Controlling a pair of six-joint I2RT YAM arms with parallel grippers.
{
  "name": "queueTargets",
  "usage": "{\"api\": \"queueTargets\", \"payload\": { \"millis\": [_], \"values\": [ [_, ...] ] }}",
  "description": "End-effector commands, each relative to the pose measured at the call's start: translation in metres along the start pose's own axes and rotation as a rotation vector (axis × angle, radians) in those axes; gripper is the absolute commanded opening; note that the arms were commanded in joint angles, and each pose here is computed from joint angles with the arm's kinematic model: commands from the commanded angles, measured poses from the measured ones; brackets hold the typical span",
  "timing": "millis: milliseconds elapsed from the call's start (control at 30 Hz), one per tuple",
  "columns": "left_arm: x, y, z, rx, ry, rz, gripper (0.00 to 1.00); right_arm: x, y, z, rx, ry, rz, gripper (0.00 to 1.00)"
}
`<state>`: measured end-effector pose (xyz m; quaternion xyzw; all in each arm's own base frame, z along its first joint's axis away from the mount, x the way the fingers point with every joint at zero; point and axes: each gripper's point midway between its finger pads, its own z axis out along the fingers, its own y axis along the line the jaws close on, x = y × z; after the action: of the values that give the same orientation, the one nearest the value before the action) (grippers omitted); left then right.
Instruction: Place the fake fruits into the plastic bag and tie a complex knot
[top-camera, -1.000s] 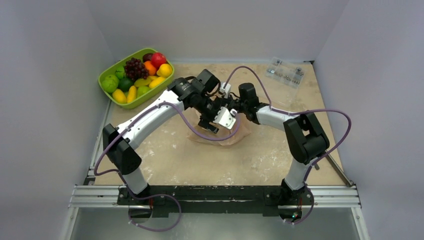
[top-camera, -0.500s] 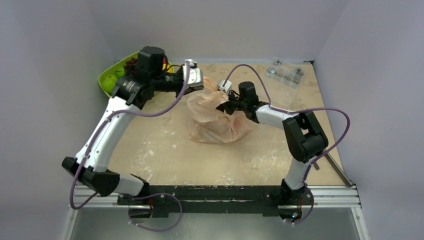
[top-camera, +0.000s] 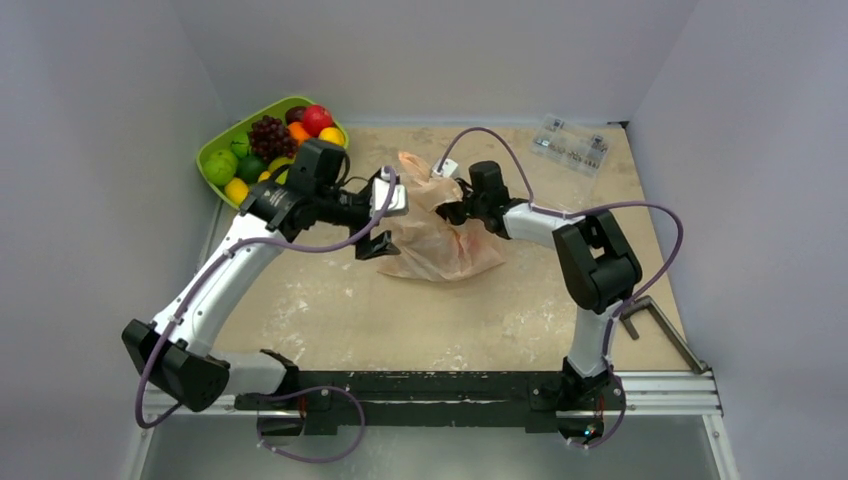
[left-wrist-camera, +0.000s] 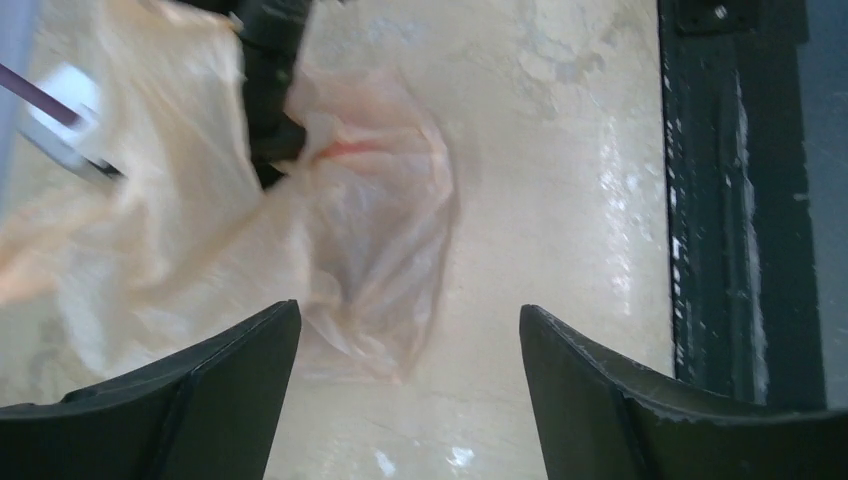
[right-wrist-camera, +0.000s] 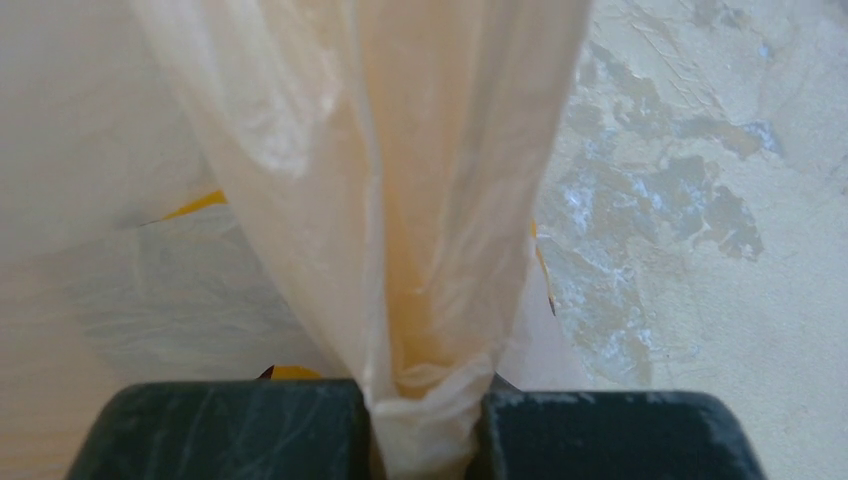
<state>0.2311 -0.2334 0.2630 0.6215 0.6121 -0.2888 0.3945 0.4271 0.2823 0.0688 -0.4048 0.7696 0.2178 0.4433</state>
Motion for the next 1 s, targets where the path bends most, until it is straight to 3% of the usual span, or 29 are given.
{"api": "queueTargets", "payload": {
  "millis": [0, 300, 467, 567, 700, 733, 900, 933, 967],
  "values": [
    [-0.083, 0.051, -0.01, -0.114, -0.133, 0.195, 0.83, -0.041, 0.02, -0.021, -0.085, -0.122, -0.091, 0.0],
    [-0.097, 0.05, 0.026, 0.068, -0.049, 0.594, 0.82, -0.07, 0.033, -0.03, -0.161, -0.172, -0.103, 0.0],
    [-0.082, 0.05, 0.034, 0.144, 0.049, 0.597, 0.83, -0.072, 0.034, -0.032, -0.168, -0.176, -0.109, 0.0],
    [-0.064, 0.064, 0.045, 0.111, 0.119, 0.585, 0.89, -0.072, 0.037, -0.033, -0.178, -0.183, -0.112, 0.0],
    [-0.048, 0.073, 0.053, 0.082, 0.172, 0.591, 0.88, -0.073, 0.037, -0.034, -0.179, -0.188, -0.138, 0.0],
    [-0.046, 0.073, 0.053, 0.085, 0.177, 0.59, 0.85, -0.072, 0.037, -0.034, -0.18, -0.187, -0.141, 0.0],
    [-0.048, 0.055, 0.049, 0.144, 0.143, 0.57, 0.52, -0.07, 0.032, -0.029, -0.164, -0.177, -0.142, 0.0],
    [-0.05, 0.051, 0.049, 0.158, 0.129, 0.564, 0.41, -0.068, 0.03, -0.026, -0.159, -0.171, -0.138, 0.0],
    [-0.053, 0.049, 0.049, 0.162, 0.11, 0.553, 0.23, -0.065, 0.028, -0.023, -0.152, -0.165, -0.134, 0.0]
  ]
}}
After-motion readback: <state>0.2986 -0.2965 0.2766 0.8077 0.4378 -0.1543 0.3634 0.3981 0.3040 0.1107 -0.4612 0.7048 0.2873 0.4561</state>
